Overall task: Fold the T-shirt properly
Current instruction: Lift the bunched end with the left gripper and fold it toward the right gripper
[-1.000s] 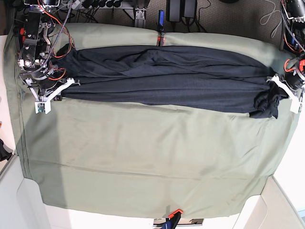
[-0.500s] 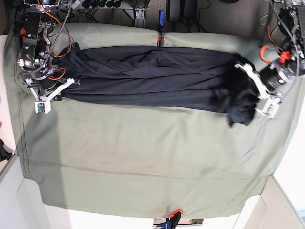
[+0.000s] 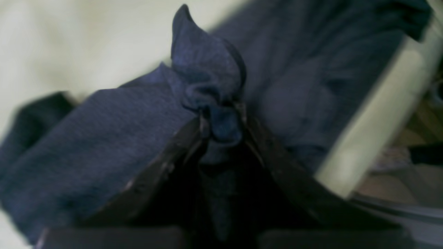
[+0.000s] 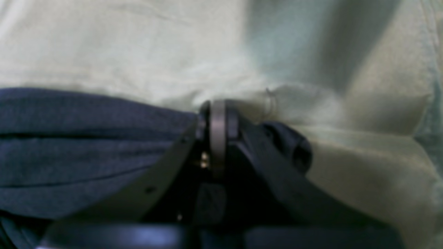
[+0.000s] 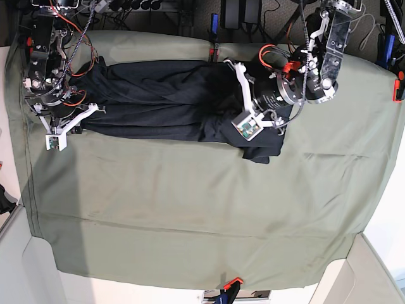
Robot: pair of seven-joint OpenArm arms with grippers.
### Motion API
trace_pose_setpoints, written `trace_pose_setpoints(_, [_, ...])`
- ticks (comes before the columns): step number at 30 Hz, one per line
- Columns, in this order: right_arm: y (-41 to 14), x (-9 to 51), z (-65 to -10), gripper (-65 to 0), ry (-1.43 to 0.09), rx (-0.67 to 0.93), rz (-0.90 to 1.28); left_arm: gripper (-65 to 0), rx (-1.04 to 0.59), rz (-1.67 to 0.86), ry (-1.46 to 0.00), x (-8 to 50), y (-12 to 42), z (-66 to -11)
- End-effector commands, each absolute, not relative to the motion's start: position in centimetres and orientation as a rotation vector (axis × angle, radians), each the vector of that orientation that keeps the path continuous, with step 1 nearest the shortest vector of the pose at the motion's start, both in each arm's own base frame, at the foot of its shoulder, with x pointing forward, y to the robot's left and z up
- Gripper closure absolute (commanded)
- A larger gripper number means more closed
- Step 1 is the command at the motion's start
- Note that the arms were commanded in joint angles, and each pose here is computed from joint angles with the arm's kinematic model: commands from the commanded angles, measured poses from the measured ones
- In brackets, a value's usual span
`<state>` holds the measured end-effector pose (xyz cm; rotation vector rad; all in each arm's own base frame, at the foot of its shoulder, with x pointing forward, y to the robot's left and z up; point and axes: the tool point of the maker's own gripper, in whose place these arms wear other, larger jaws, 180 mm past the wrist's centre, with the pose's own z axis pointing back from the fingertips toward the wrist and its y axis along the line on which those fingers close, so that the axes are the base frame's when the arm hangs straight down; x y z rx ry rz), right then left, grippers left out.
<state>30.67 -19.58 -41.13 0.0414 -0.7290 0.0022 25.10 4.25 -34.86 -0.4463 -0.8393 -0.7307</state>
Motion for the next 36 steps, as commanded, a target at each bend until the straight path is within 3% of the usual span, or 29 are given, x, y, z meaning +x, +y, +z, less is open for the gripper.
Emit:
trace_pose_setpoints(1, [-19.8,31.4,-40.1,0.0,-0.763,0.043,0.001,-4.9,-0.461,-0.741,-0.882,25.6,3.5,-34.1])
trace_pose_setpoints(6, [-19.1,31.6,-39.8,-0.8,-0.777,0.094,-0.021,-35.0,-0.471,-0.717,-0.851,25.4,2.9,-36.3])
trace_pose_setpoints(7, [-19.0,31.7,-39.7,-8.1,-0.781,0.106,-0.025,-36.3,-0.472,-0.705,-0.843,25.4,3.0,-36.7])
trace_pose_setpoints(9, [-18.8,31.8,-39.2,-22.3,-0.79,0.113,-0.023,-36.2,-0.462,-0.678,-0.83,25.7,3.4,-37.3])
trace_pose_setpoints(11, [-18.7,32.0,-38.2,-29.9,-0.809,0.108,-0.012,-36.2,-0.455,-0.659,-0.833,26.0,3.6,-37.2])
trace_pose_setpoints(21, [-21.5,32.2,-34.1,-30.6,-0.872,0.025,-0.063,-36.1,-0.814,-0.644,-0.809,23.2,-0.4,-33.9])
trace_pose_setpoints(26, [-24.2,30.5,-34.7,-30.6,-0.843,0.01,-0.151,-36.1,-0.858,-0.627,-0.791,22.8,-0.7,-33.6])
trace_pose_setpoints(36, [-23.2,24.8,-38.7,-30.6,-0.725,0.082,-0.158,-36.1,-0.937,-0.64,-0.801,22.1,-1.7,-31.3])
